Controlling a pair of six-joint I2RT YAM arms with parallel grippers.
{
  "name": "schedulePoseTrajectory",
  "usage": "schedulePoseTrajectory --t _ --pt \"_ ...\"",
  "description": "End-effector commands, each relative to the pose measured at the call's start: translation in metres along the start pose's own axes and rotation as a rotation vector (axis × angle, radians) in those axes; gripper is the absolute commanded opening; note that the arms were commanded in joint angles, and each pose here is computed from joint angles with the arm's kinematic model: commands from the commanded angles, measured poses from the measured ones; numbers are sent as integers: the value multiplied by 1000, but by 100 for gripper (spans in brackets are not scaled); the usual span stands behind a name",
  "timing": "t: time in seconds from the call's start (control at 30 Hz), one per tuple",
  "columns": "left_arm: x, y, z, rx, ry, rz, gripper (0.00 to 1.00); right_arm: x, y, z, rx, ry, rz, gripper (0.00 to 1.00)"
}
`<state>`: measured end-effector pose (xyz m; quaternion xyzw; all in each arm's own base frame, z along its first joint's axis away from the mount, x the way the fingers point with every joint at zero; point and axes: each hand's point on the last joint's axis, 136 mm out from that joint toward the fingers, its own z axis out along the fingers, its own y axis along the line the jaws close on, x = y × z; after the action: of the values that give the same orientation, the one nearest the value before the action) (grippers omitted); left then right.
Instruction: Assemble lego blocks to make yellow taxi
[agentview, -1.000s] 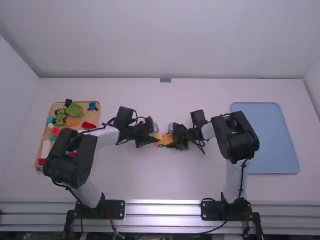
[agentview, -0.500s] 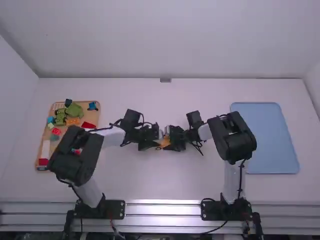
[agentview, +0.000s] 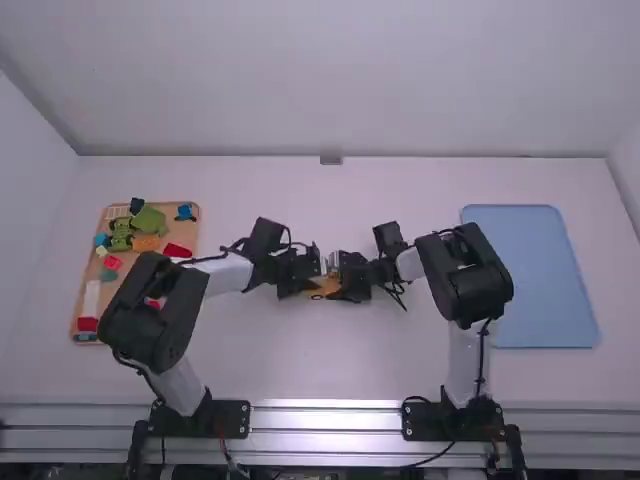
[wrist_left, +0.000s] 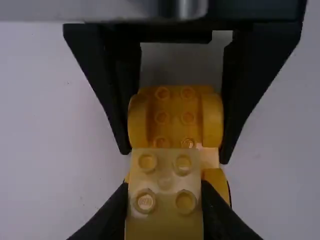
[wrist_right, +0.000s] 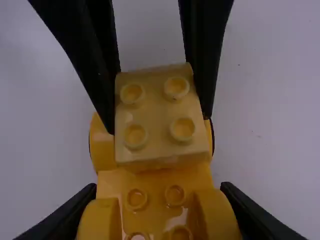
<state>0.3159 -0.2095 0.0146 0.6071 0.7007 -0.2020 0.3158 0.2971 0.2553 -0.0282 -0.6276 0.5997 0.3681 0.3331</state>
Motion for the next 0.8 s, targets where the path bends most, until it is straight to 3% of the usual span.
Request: schedulePoseTrajectory --t 0.0,0.17,0.33,0.53,0.77 --pt "9 -4 2 13 33 -30 3 9 2 1 2 28 31 58" --pt "9 -5 1 19 30 -36 6 9 1 0 5 28 30 58" --pt "10 -7 1 27 36 -42 24 9 1 0 5 28 32 58" --pt "4 -9 1 42 0 -39 35 9 1 0 5 28 32 58" --pt "1 -7 1 37 -12 -30 38 9 2 0 4 29 31 58"
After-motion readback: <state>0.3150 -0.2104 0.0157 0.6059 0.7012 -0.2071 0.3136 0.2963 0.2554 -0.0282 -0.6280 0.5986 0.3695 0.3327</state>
